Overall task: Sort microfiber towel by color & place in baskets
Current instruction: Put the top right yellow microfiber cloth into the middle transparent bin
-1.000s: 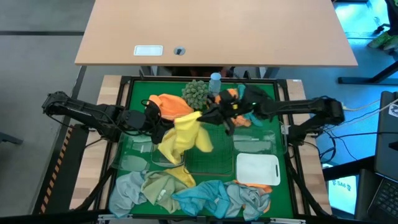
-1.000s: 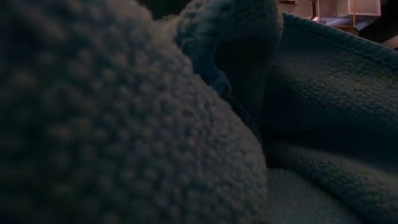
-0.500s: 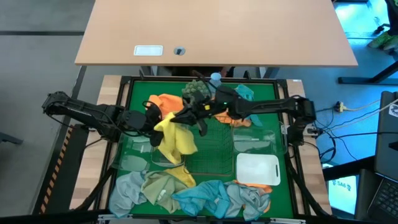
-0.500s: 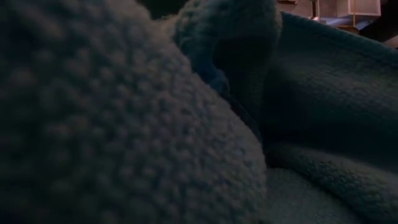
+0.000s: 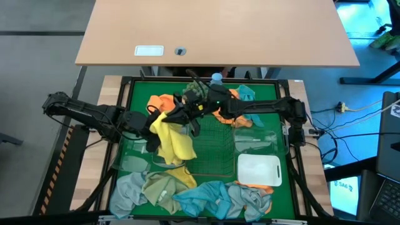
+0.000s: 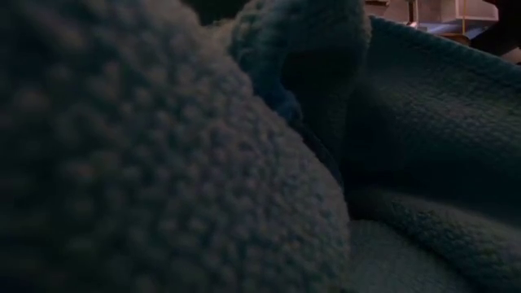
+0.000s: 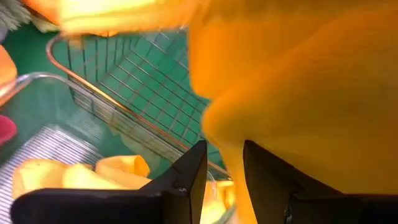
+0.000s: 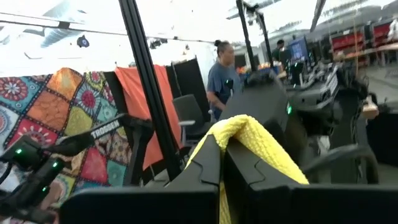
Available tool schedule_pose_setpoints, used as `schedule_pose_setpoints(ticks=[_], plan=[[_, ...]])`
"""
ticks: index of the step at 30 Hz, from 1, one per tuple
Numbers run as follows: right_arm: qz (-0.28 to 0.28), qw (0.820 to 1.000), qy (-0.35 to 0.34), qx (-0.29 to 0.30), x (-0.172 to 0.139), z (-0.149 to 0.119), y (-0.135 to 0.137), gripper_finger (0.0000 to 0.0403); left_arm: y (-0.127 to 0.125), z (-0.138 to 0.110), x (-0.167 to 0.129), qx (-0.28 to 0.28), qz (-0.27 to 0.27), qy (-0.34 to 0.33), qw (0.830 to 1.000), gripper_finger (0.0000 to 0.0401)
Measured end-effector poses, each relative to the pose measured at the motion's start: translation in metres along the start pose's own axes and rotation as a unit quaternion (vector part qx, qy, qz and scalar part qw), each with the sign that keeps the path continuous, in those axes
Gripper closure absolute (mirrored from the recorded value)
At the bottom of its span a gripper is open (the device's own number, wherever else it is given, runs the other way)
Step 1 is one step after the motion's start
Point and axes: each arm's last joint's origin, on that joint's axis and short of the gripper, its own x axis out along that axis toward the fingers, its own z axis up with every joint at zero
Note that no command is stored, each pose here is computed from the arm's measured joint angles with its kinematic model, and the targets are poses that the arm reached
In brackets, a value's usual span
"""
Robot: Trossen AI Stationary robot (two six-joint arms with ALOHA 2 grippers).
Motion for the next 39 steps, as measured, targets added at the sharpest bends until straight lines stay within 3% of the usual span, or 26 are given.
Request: schedule_pose_setpoints(ticks=[7, 18, 23, 27, 31, 39], plan=[[-0.020, 0.997, 0.073, -0.013, -0.001, -0.016, -0.005, 0.0401, 0.001, -0.004, 0.000, 0.001, -0.016, 0.043, 0.999, 0.0302], [-0.039, 0.987, 0.150, -0.049, -0.005, -0.032, -0.010, 0.0401, 0.011, -0.014, -0.002, 0.003, 0.039, 0.094, 0.995, 0.0303], [-0.113, 0.973, 0.174, -0.100, -0.008, -0.037, -0.016, 0.0401, 0.014, -0.011, -0.002, 0.009, 0.082, 0.049, 0.995, 0.0303], [-0.153, 0.967, 0.175, -0.106, -0.013, -0.034, -0.025, 0.0401, 0.016, -0.009, -0.001, 0.014, 0.120, 0.010, 0.993, 0.0303], [-0.174, 0.961, 0.192, -0.095, -0.021, -0.035, -0.035, 0.0401, 0.018, -0.011, -0.002, 0.017, 0.128, 0.018, 0.991, 0.0303], [-0.259, 0.924, 0.273, -0.073, -0.034, -0.049, -0.043, 0.0401, 0.021, -0.016, -0.003, 0.020, 0.125, 0.067, 0.990, 0.0303]])
